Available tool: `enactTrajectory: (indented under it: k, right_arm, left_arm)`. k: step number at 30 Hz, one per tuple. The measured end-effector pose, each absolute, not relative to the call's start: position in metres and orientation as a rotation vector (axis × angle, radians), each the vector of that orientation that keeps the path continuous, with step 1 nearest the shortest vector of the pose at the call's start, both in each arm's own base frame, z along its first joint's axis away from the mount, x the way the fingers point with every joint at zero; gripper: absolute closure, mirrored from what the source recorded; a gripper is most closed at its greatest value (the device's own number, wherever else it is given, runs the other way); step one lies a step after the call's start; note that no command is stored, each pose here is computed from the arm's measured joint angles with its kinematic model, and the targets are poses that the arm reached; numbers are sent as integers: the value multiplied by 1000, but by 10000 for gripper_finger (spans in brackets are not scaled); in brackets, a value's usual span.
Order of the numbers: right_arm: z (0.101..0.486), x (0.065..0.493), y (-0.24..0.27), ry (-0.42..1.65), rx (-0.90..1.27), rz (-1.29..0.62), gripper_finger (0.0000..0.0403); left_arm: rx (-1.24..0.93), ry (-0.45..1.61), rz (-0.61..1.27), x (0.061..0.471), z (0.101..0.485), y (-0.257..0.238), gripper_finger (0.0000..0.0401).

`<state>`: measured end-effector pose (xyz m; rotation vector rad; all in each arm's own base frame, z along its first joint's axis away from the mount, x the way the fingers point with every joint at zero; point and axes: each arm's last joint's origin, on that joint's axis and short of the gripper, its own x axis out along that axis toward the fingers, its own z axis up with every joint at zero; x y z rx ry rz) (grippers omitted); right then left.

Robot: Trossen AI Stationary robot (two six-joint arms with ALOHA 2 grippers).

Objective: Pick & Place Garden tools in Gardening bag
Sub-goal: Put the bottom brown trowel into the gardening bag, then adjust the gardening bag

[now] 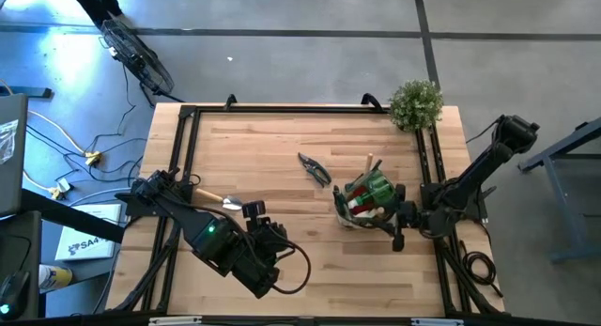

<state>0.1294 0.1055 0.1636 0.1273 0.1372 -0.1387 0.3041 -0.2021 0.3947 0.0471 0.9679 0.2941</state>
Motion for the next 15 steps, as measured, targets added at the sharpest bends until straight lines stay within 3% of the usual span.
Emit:
enactTrajectory:
  k: [15]
  right_arm:
    - [210,112,101,-115,232,-142,197]
  left_arm:
    - [52,963,299,304,395,-202,233]
